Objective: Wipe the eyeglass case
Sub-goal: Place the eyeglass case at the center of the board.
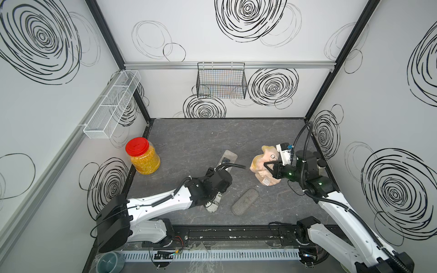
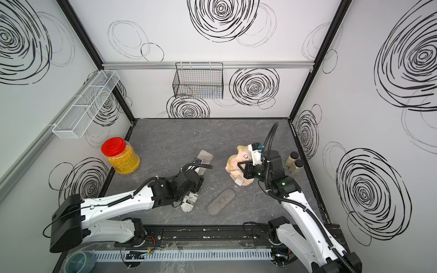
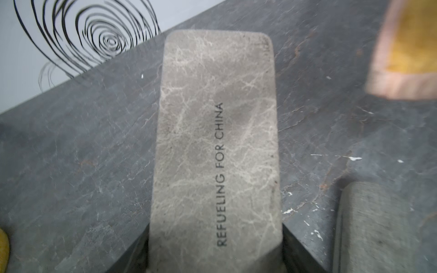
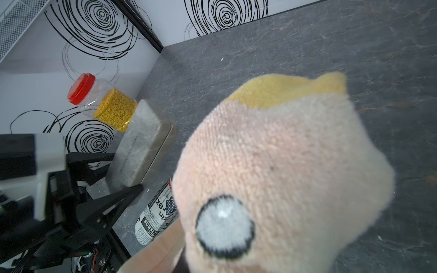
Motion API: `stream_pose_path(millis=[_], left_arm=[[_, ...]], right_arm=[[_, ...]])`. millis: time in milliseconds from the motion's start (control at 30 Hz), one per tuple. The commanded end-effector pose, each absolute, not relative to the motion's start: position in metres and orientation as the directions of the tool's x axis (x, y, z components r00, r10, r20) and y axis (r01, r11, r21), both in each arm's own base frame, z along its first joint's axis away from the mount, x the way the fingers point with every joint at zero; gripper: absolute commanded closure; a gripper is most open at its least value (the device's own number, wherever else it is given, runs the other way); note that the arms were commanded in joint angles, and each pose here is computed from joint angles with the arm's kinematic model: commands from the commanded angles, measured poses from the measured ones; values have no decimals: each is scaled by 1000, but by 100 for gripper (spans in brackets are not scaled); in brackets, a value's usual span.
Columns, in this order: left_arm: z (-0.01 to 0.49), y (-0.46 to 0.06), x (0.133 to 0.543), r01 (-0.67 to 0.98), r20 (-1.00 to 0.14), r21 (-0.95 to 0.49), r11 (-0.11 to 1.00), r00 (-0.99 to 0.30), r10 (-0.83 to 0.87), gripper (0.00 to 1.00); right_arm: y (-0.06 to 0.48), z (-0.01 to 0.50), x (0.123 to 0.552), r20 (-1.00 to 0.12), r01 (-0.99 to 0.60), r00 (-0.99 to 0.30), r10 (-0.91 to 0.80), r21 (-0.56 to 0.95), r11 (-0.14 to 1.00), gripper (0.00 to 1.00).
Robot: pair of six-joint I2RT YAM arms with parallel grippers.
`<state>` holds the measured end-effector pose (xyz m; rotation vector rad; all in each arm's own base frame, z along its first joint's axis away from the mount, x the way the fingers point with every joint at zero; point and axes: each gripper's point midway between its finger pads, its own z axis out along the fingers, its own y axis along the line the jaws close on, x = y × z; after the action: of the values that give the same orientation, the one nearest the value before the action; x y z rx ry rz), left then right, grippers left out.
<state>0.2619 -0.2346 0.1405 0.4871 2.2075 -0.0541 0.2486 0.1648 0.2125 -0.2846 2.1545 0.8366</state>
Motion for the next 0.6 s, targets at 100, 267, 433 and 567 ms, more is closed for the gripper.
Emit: stream_pose_path(millis=[100,267,433,567], left_arm=[[124,-203,293,149,-745,10,989,-658,106,46],[102,-178,309,62,-720,-78,995,-694,-13,47],[80,-162,316,-4,-698,-44,999,-715,-34,46],[71,-155,318,-27,-702,-54,998,-710,-57,46]], right_arm=[[165,217,242,-770,-456,-630,103,475,753,99],[169,214,234,-782,-470,-612,118,480,740,99],[179,207,233,-776,-468,-621,111,481,741,99],[190,202,240,-766,-458,-638,79,460,761,100]])
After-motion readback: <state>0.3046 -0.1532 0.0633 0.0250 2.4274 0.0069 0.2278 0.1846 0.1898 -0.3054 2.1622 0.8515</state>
